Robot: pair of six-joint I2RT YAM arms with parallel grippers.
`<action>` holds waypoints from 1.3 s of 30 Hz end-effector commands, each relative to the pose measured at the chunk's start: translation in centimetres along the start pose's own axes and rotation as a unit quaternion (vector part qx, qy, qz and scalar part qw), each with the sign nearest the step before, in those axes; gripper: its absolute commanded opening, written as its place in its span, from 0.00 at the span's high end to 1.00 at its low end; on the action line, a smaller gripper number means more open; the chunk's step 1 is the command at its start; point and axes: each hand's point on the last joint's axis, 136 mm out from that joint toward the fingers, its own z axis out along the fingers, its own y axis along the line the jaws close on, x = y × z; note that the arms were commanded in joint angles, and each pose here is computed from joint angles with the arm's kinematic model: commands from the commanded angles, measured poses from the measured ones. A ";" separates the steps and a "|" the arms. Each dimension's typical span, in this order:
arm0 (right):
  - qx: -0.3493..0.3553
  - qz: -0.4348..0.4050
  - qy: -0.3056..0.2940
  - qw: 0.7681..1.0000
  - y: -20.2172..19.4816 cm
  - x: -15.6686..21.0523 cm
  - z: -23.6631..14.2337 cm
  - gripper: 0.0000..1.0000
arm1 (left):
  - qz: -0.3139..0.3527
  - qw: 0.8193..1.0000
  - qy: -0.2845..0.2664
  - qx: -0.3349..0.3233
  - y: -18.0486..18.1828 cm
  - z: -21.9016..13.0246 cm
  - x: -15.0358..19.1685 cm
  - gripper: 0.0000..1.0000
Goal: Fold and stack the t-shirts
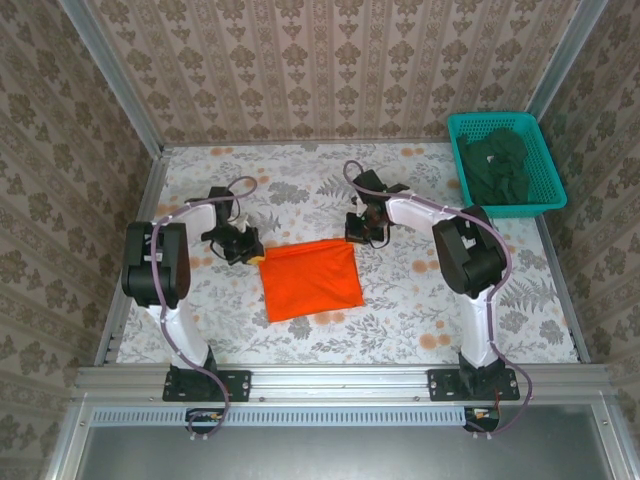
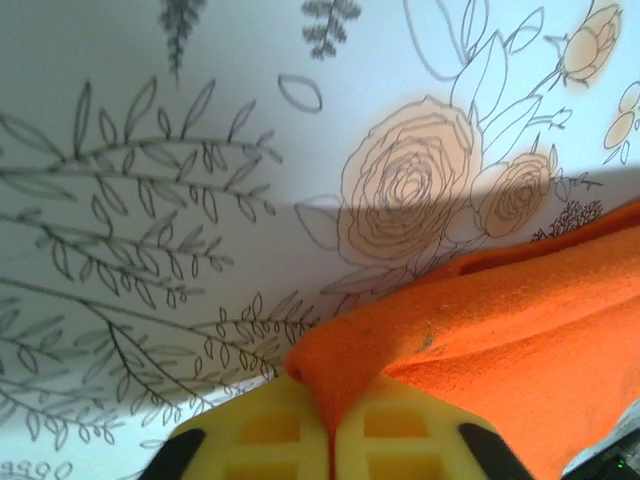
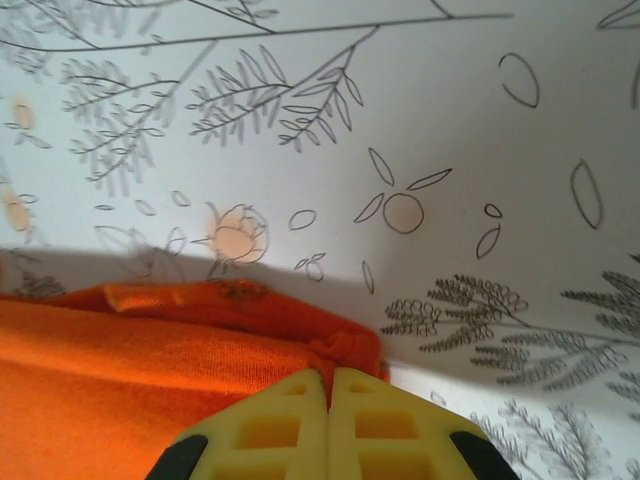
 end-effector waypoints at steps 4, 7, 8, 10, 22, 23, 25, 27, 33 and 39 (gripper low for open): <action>0.029 0.034 -0.003 0.999 -1.7 -0.6 -1.3 0.74 | 0.003 0.998 -0.031 -0.053 0.5 -2.4 -2.2 0.62; 0.015 0.056 -0.018 0.998 -1.6 -1.0 -3.1 0.54 | 0.007 0.997 -0.054 -0.054 -0.7 -4.6 -2.4 0.41; 0.010 0.064 -0.023 0.998 -1.7 -1.0 -3.7 0.51 | 0.007 0.996 -0.064 -0.056 -1.0 -5.4 -2.4 0.39; -0.006 0.080 -0.041 0.996 -1.5 -0.9 -5.2 0.49 | 0.009 0.995 -0.082 -0.059 -1.8 -6.9 -1.9 0.33; -0.107 0.097 -0.103 0.984 -1.2 4.8 -9.4 0.42 | 0.067 0.998 -0.018 -0.006 -3.4 -3.9 6.9 0.22; -0.110 0.095 -0.106 0.984 -1.4 5.3 -9.6 0.41 | 0.069 0.998 -0.013 -0.006 -3.2 -3.4 7.0 0.24; -0.115 0.091 -0.112 0.983 -1.9 6.6 -10.0 0.40 | 0.070 0.998 -0.008 0.004 -3.1 -2.1 6.6 0.30; -0.116 0.086 -0.114 0.983 -2.3 7.7 -10.2 0.40 | 0.071 0.997 -0.001 0.015 -3.4 -0.9 5.8 0.34; -0.113 0.080 -0.127 0.982 -3.7 10.7 -11.5 0.40 | 0.082 0.996 0.024 -0.038 -1.8 3.0 3.9 0.54; -0.109 0.100 -0.148 0.978 -5.8 13.1 -12.7 0.40 | 0.042 0.993 0.005 -0.108 0.7 3.8 0.3 0.96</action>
